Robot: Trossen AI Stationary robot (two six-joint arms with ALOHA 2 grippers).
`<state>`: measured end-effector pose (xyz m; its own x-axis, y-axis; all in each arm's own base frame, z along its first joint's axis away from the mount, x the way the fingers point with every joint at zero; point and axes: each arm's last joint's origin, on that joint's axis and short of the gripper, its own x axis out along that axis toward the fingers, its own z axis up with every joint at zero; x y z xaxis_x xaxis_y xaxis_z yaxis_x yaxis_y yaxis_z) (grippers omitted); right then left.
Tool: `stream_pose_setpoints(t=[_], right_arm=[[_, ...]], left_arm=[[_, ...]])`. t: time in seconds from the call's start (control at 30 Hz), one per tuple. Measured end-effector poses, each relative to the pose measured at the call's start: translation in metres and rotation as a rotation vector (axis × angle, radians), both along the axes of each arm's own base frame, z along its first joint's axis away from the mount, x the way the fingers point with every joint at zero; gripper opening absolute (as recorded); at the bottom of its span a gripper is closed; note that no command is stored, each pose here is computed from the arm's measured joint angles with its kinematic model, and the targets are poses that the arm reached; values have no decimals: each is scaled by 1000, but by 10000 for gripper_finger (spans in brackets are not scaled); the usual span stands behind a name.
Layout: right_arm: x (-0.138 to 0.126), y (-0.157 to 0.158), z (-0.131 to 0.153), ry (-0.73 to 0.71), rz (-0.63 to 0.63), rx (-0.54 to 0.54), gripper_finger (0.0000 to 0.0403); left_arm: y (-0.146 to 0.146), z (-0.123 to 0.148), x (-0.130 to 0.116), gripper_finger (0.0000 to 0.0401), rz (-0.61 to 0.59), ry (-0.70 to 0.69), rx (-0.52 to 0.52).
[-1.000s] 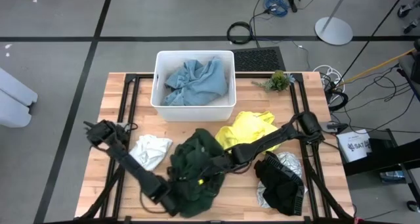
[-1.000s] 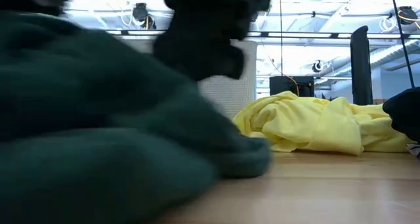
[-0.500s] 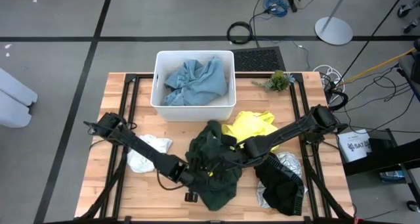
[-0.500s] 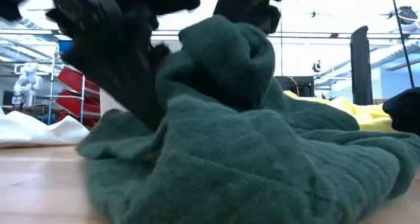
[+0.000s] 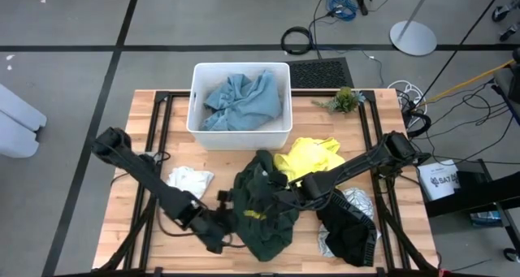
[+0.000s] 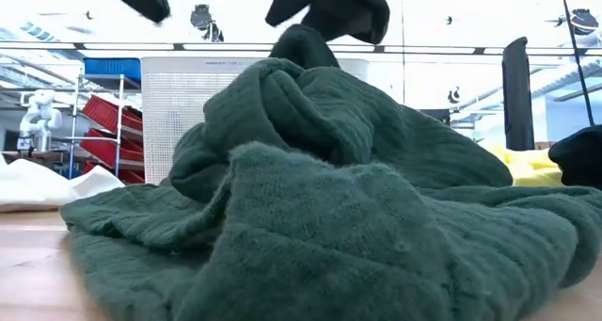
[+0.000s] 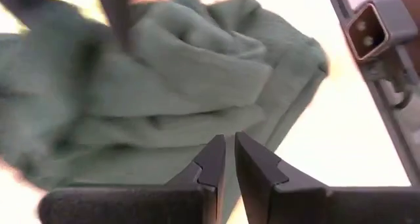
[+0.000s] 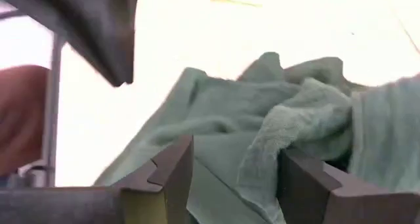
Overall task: Fold laundry
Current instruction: Fold the green shirt
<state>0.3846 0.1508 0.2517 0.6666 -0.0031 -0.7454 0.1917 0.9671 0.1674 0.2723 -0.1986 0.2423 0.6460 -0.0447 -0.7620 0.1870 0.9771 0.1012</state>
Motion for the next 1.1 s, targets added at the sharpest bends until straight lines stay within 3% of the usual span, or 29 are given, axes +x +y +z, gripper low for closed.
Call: stream_pose_setpoints(t=[0.3,0.57,1.1], right_arm=[[13,13,-11,-80,33,19,178],[20,17,-29,-50,52,32,178],[23,16,-26,-93,86,2,178]], left_arm=[[-8,35,-40,43,78,-193,101],[-10,37,-44,43,177,-308,224],[-9,39,-39,43,205,-339,198]])
